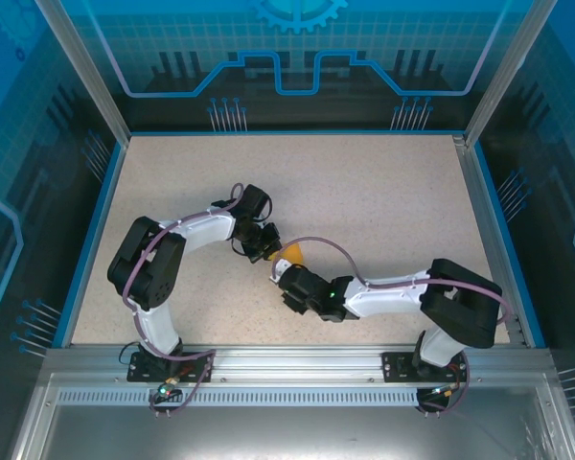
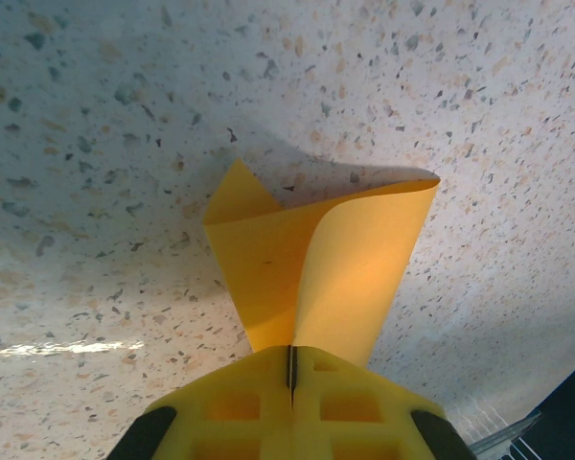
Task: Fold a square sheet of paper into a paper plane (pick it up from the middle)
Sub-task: Fold the wing for the fifth time at the center of the table.
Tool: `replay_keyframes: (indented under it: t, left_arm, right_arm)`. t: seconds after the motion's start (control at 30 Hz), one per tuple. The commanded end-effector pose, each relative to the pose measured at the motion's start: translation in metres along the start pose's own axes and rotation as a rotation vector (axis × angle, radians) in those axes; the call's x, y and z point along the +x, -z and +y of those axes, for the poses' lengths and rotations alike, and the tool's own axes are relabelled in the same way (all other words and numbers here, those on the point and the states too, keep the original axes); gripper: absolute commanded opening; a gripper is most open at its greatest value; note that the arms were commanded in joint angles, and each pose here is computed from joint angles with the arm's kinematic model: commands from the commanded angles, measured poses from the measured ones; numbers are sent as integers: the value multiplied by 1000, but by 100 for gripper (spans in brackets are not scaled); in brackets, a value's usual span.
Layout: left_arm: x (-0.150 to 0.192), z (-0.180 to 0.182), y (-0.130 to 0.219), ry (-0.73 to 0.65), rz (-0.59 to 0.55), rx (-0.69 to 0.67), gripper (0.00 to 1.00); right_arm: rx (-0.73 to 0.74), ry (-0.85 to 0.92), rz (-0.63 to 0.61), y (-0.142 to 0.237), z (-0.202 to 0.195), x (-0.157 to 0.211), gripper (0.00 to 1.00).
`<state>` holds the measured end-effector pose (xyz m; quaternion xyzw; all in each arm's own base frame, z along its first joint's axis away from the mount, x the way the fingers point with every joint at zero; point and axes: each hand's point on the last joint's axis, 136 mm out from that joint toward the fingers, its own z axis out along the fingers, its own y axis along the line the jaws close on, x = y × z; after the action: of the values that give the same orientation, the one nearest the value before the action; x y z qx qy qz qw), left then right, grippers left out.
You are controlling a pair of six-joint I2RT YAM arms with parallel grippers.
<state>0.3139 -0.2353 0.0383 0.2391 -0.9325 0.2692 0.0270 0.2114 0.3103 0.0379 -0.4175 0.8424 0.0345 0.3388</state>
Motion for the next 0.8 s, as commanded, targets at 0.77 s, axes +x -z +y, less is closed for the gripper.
replay_keyframes:
  t: [0.77]
  left_arm:
    - [-2, -2, 9, -1, -8, -12, 1]
  right_arm:
    - [41, -111, 8, 2, -18, 14, 25]
